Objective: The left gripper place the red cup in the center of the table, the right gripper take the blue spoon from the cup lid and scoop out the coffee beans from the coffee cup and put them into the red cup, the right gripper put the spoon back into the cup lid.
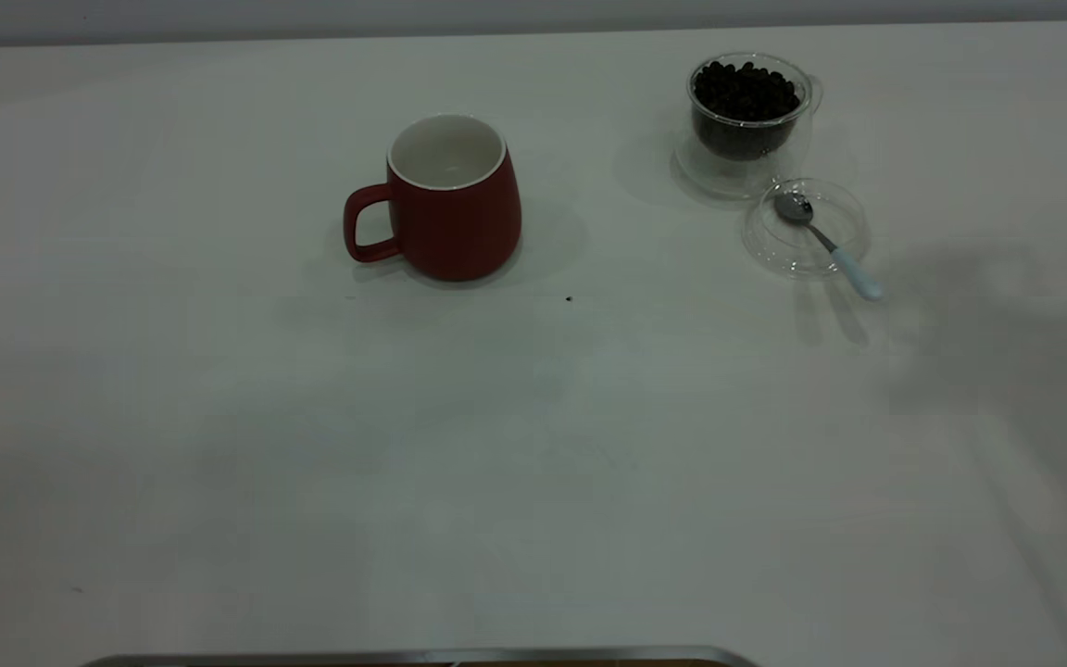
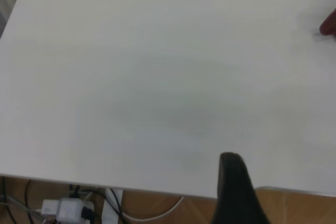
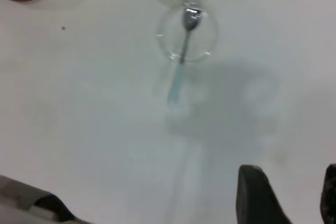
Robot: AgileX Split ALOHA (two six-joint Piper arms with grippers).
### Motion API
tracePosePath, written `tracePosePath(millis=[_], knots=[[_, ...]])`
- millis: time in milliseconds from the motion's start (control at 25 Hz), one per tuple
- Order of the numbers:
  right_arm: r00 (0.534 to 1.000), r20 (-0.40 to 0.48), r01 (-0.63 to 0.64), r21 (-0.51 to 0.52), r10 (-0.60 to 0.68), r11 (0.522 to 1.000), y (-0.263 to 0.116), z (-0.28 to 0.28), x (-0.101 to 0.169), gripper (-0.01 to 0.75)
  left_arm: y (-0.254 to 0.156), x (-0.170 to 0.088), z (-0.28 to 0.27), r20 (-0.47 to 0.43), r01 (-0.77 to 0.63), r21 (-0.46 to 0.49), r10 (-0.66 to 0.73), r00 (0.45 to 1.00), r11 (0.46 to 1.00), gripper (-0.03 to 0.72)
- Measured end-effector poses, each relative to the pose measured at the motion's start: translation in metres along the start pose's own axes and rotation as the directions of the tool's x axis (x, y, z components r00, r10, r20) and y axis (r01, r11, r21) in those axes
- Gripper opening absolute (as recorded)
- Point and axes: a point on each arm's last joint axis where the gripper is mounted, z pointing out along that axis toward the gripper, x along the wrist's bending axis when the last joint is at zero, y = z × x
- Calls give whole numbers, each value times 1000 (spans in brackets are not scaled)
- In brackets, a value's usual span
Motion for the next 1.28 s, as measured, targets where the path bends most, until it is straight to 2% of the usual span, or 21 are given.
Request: tracePosePath(millis=[240, 400, 560, 720, 840, 1160, 1280], knots=[[999, 34, 3, -124, 1, 992, -105, -58, 22, 341, 0, 0, 0, 0, 0, 0, 0, 1000, 1000, 518], [993, 58, -89, -173, 100, 981, -182, -59, 30, 341, 0, 0, 0, 0, 0, 0, 0, 1000, 1000, 518], [983, 82, -137, -250, 162, 959, -237, -52, 40, 341, 0, 0, 0, 0, 0, 0, 0, 1000, 1000, 518], [983, 85, -125, -344, 163, 931, -269, -46, 49, 338, 0, 0, 0, 0, 0, 0, 0, 1000, 1000, 518], [983, 87, -120, -376, 164, 919, -283, -44, 53, 331, 0, 0, 0, 0, 0, 0, 0, 1000, 1000, 518], [982, 92, -112, -429, 167, 896, -292, -45, 56, 331, 0, 0, 0, 0, 0, 1, 0, 1000, 1000, 518], [981, 100, -96, -496, 166, 863, -301, -50, 58, 331, 0, 0, 0, 0, 0, 0, 0, 1000, 1000, 518]])
